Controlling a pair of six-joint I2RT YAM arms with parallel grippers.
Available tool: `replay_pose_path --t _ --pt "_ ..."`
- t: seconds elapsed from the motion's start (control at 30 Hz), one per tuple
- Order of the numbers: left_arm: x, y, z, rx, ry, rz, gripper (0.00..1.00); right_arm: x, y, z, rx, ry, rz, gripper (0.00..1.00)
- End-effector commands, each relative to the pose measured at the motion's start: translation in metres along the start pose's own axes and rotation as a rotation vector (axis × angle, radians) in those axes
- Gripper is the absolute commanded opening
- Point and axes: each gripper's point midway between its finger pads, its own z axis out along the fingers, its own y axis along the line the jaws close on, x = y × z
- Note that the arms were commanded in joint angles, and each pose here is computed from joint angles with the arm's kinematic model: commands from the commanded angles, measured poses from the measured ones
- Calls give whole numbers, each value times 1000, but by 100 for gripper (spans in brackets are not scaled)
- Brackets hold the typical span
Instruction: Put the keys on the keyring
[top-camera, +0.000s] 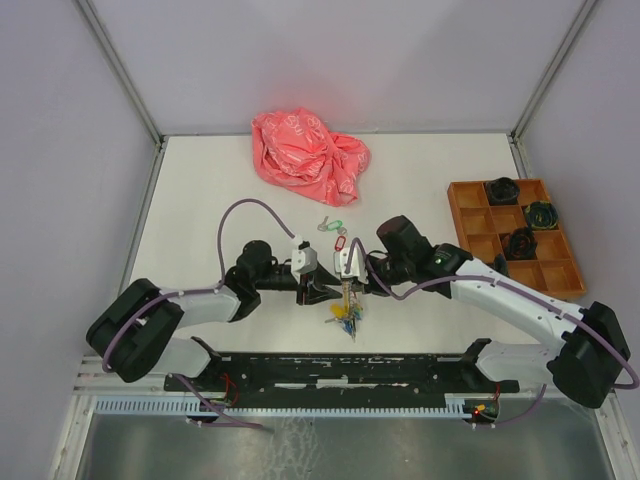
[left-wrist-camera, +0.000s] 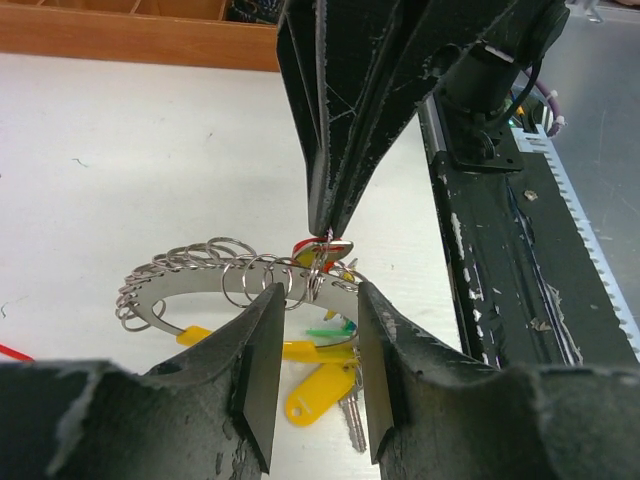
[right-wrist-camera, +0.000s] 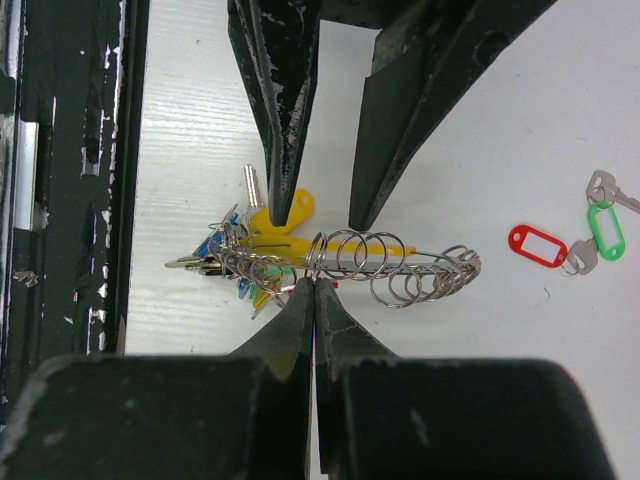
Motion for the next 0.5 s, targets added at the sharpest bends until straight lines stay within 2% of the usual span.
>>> replay_pose_path --t 0.0,0.47 --pt "-13 6 7 37 -25 91 43 -29 -10 -6 11 -74 -63 1" --pt "-9 6 15 63 -29 41 36 -38 -11 -5 -8 -102 -71 1"
